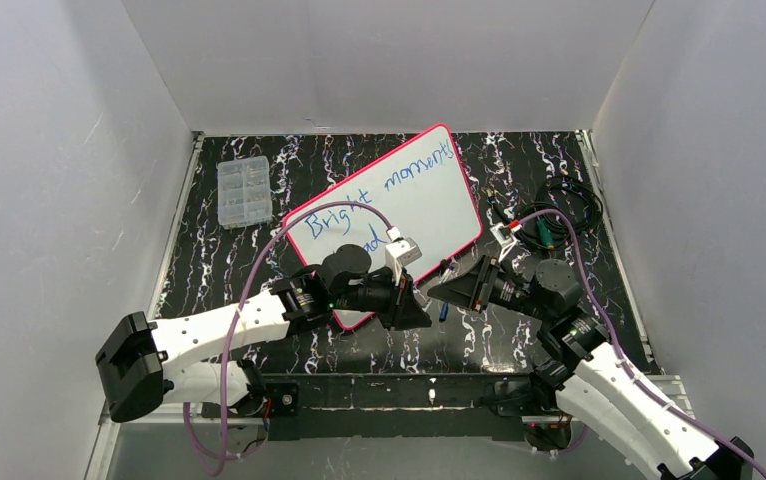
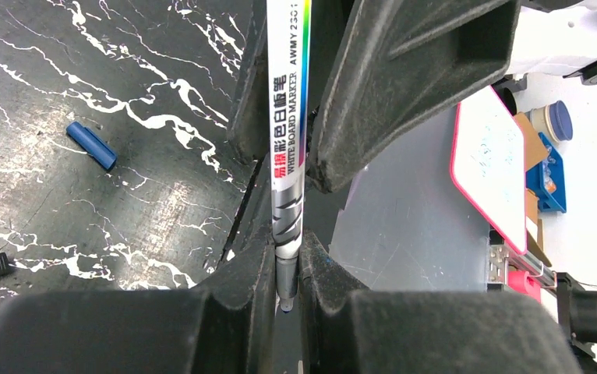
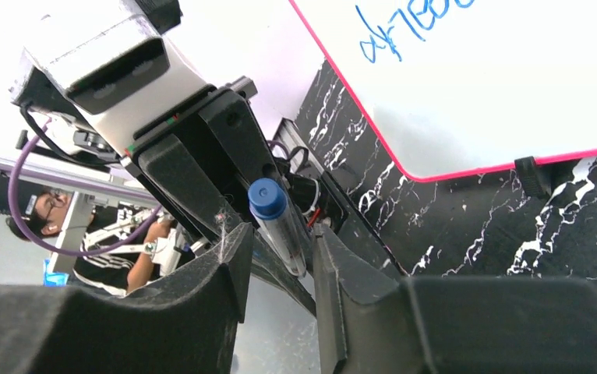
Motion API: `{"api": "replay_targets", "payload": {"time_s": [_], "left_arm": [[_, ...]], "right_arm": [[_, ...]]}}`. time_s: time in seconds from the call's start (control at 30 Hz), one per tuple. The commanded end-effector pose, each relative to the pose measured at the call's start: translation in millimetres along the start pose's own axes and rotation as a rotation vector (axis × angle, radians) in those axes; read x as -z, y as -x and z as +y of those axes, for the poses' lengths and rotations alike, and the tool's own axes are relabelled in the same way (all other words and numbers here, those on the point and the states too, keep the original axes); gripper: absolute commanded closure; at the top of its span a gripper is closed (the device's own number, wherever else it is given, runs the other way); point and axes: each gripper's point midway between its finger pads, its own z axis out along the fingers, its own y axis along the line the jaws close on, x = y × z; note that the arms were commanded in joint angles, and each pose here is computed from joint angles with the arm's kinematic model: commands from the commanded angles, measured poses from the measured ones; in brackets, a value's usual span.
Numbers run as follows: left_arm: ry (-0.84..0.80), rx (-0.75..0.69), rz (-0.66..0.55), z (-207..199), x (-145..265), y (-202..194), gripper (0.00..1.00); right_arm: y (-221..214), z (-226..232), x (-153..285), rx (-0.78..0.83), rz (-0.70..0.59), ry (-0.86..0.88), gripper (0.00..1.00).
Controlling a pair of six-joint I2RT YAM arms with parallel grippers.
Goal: Write a sentence on the whiteboard
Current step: Pass from the left arm to the right
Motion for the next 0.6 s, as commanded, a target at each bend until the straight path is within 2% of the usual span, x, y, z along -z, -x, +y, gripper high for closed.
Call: {"api": "replay_targets", "payload": {"time_s": [0.0, 0.13, 0.27, 0.3, 0.33, 0.37, 0.4, 0.43, 0.47, 0.57], "left_arm": [[-0.037, -0.007, -0.013, -9.7, 4.6, 1.5, 1.0], [-0.037, 0.004, -0.006, -9.3, 3.3, -0.2, 1.0], [-0.016, 0.009, -0.022, -6.4, 2.6, 4.0, 1.0], [0.003, 0.022, -0.031, -3.3, 1.7, 5.5, 1.0], [0.029, 0.039, -0.042, 1.2, 0.8, 7.0, 0.95], [0.062, 0.064, -0.056, 7.4, -0.5, 8.1, 0.72], [0.098, 0.102, -0.067, 14.1, -1.9, 8.3, 0.56], [0.133, 0.135, -0.074, 21.0, -3.5, 7.3, 0.45], [0.16, 0.165, -0.075, 26.4, -5.3, 5.6, 0.39], [0.243, 0.258, -0.086, 43.9, -10.0, 0.0, 0.34]], "right_arm": [[19.3, 17.0, -0.7, 0.016, -0.092, 0.064, 0.6], [24.1, 19.5, 0.0, 0.022, -0.124, 0.076, 0.71], [28.2, 12.1, 1.0, 0.031, -0.151, 0.031, 0.97], [32.9, 8.1, 2.1, 0.047, -0.174, -0.004, 0.99], [38.0, 0.6, 4.2, 0.064, -0.199, -0.063, 0.99], [49.1, -1.5, 9.2, 0.109, -0.236, -0.126, 0.99], [61.8, -11.4, 17.0, 0.148, -0.288, -0.228, 0.99], [70.0, -17.6, 25.9, 0.196, -0.309, -0.313, 0.99], [83.3, -22.0, 36.8, 0.262, -0.351, -0.397, 0.99], [118.4, -42.8, 75.6, 0.386, -0.471, -0.682, 0.99]]}}
